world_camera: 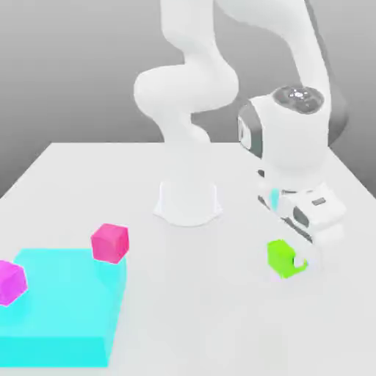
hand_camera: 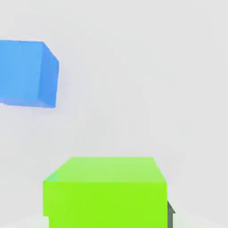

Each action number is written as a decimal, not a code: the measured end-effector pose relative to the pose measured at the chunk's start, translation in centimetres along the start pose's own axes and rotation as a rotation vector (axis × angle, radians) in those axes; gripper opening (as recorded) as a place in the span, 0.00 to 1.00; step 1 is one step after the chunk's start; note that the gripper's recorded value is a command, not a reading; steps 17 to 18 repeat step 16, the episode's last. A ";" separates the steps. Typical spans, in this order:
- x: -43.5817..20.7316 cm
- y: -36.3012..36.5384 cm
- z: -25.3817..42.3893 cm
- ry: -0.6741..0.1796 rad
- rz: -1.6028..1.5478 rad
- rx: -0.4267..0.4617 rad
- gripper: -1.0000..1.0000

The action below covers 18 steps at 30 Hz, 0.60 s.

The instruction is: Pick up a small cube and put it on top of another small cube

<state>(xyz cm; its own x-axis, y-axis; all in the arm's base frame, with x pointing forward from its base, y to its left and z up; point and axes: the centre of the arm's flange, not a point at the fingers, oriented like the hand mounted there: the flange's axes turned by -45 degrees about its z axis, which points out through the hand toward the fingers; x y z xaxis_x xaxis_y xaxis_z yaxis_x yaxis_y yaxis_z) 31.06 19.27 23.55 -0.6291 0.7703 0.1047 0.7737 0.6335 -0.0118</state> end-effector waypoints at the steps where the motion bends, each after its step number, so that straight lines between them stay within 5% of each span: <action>1: 1.6 -0.6 -0.1 -0.012 -0.084 0.002 0.00; 6: 8.0 -4.4 0.1 -0.092 -0.481 0.016 0.00; 14: 8.0 -4.8 5.9 -0.107 -0.532 0.019 0.00; 15: 8.0 -4.9 6.4 -0.106 -0.535 0.018 1.00; 18: 8.0 -4.9 6.4 -0.106 -0.535 0.018 1.00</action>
